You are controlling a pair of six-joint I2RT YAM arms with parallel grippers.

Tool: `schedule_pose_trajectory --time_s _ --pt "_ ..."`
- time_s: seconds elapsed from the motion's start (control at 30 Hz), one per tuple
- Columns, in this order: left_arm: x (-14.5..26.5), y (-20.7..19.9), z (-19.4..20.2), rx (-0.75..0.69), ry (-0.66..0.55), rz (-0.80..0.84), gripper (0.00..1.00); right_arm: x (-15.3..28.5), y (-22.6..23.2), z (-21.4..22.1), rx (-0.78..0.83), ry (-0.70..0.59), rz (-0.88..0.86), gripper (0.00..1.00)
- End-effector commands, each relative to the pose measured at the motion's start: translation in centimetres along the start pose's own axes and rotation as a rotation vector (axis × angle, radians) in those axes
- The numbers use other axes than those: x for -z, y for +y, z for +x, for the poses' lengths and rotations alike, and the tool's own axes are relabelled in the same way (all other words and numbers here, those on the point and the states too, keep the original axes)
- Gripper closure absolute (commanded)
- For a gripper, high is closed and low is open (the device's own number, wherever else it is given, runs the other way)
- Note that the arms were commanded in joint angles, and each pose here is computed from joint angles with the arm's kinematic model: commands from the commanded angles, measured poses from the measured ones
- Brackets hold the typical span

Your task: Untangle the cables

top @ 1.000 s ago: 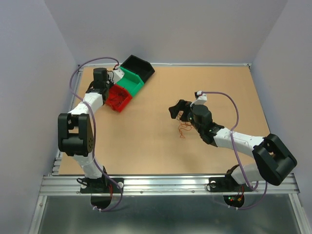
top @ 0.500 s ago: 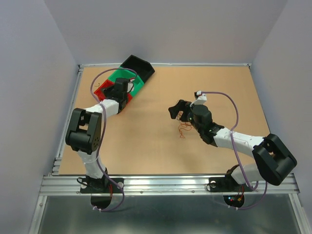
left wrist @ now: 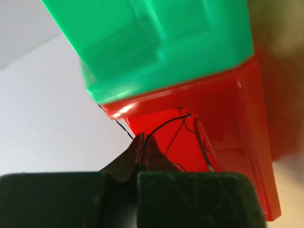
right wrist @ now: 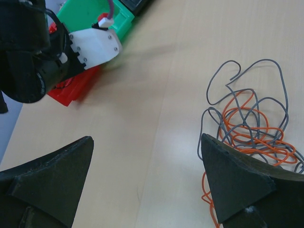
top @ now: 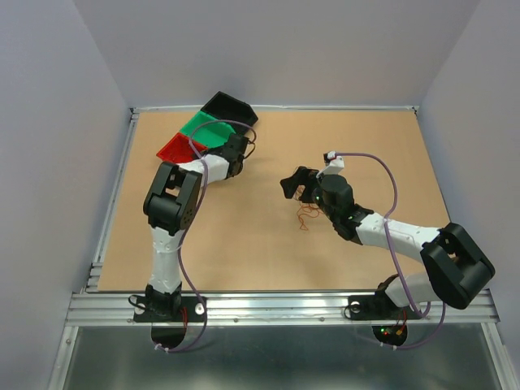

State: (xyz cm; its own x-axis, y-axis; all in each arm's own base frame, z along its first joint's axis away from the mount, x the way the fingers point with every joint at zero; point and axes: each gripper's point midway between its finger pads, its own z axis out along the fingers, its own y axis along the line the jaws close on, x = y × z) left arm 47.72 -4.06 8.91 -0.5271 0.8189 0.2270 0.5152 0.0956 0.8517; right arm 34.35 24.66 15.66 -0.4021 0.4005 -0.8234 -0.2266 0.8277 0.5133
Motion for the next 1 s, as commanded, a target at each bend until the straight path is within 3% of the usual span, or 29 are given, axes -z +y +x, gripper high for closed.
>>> schedule_pose_trajectory --time_s 0.0,0.2,0.4,0.53,0.67,0.97 --pt "0.5 0.1 -0.6 0.032 -0.072 0.160 1.00 0.2 1.1 -1.2 -0.007 -0.044 -0.047 0.00" --pt "-1.2 -0.3 -1.0 0.088 -0.182 0.370 1.00 0.4 1.1 -1.4 -0.010 -0.048 -0.049 0.00" --pt "-2.9 -4.5 0.8 0.041 -0.180 0.582 1.00 0.4 1.1 -1.3 -0.009 -0.047 -0.048 0.00" --pt "-3.7 -5.5 1.0 0.079 -0.202 0.630 1.00 0.3 1.0 -1.2 -0.007 -0.044 -0.047 0.00" --pt "-3.3 -2.8 0.4 0.160 -0.275 0.564 0.88 0.1 0.9 -1.0 -0.006 -0.039 -0.043 0.00" --pt "2.0 6.5 0.7 0.325 -0.471 0.435 0.62 0.1 0.9 -1.0 -0.005 -0.038 -0.042 0.00"
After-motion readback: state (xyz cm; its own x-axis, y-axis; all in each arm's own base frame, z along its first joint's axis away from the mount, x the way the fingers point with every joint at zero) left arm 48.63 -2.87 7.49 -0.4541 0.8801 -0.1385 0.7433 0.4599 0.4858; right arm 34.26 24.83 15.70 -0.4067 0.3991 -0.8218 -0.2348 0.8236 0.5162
